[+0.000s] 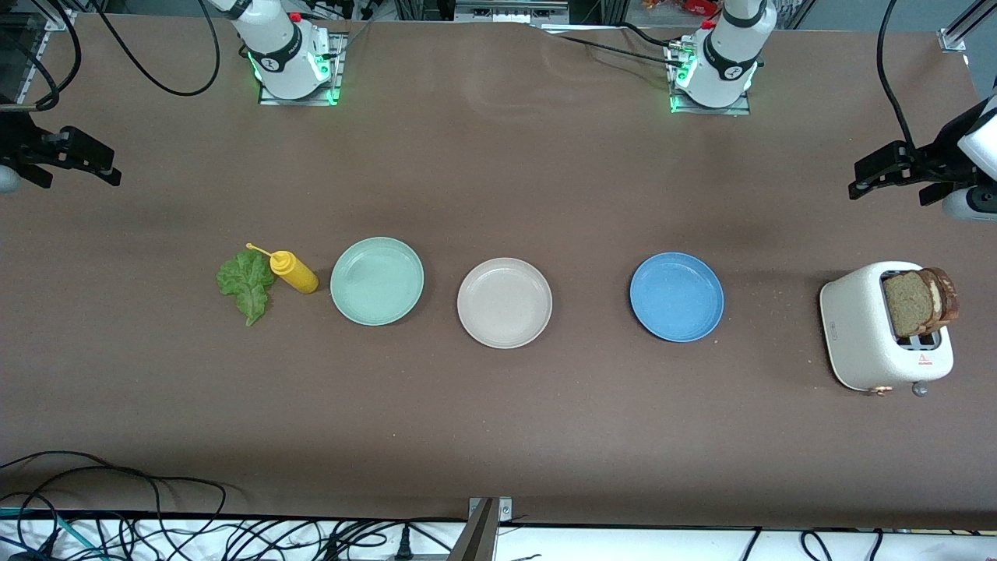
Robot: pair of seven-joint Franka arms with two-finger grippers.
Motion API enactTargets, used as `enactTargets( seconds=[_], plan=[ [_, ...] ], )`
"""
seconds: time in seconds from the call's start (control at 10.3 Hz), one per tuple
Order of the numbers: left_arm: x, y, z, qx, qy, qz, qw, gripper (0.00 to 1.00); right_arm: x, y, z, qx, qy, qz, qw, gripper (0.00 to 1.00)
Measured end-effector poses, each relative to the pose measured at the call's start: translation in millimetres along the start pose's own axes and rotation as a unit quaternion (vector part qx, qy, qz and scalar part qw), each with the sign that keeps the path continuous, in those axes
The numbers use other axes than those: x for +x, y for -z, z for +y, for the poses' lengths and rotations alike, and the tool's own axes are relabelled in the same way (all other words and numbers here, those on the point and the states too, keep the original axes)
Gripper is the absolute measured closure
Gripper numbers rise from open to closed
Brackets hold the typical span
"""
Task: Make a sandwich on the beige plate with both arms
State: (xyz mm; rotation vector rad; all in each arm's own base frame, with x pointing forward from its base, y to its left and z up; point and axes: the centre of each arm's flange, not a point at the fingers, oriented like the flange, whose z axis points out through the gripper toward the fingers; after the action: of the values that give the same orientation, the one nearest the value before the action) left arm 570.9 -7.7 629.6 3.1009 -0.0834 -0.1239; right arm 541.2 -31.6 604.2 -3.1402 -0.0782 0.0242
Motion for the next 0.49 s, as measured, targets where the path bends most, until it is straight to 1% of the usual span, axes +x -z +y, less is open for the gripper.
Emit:
enactTargets(
  seconds=[0.49],
  plan=[
    [0.0, 0.0, 0.0, 0.000, 0.000, 0.000, 1.000, 0.00, -0.3, 1.5, -2.8, 0.000, 0.003, 0.000, 1.000, 0.00]
  ],
)
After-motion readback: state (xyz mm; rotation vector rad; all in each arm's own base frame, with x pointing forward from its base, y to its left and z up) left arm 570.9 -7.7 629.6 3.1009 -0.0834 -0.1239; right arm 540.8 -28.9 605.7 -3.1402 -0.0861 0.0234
